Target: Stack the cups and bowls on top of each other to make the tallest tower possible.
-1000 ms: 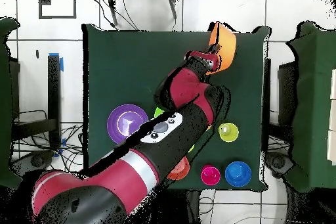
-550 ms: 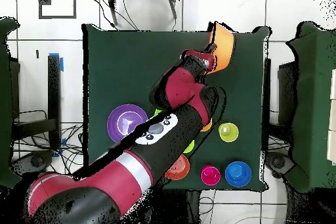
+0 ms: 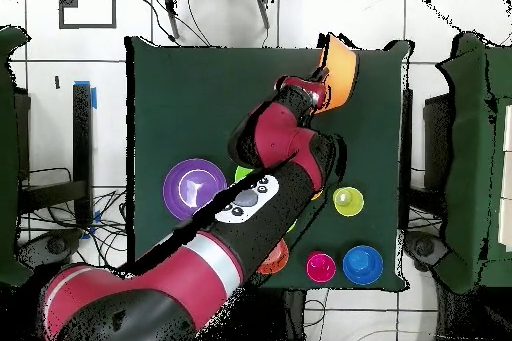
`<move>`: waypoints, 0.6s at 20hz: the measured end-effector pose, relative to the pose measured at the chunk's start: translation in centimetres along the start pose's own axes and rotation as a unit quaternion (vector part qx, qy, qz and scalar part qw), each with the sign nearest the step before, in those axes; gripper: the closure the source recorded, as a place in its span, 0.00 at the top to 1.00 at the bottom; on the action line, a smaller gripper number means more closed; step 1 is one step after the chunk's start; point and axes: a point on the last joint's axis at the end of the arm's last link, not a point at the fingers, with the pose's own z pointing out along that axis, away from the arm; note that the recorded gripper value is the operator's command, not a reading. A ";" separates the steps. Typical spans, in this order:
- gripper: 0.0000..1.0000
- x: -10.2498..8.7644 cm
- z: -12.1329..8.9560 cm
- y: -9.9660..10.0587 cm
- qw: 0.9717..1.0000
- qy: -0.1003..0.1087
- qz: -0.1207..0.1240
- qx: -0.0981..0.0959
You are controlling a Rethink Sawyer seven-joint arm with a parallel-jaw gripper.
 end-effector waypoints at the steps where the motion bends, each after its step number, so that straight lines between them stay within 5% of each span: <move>1: 0.00 0.0 0.0 0.1 1.000 0.001 0.003 -0.001; 12: 0.00 -0.9 0.8 0.0 0.998 0.009 0.058 -0.020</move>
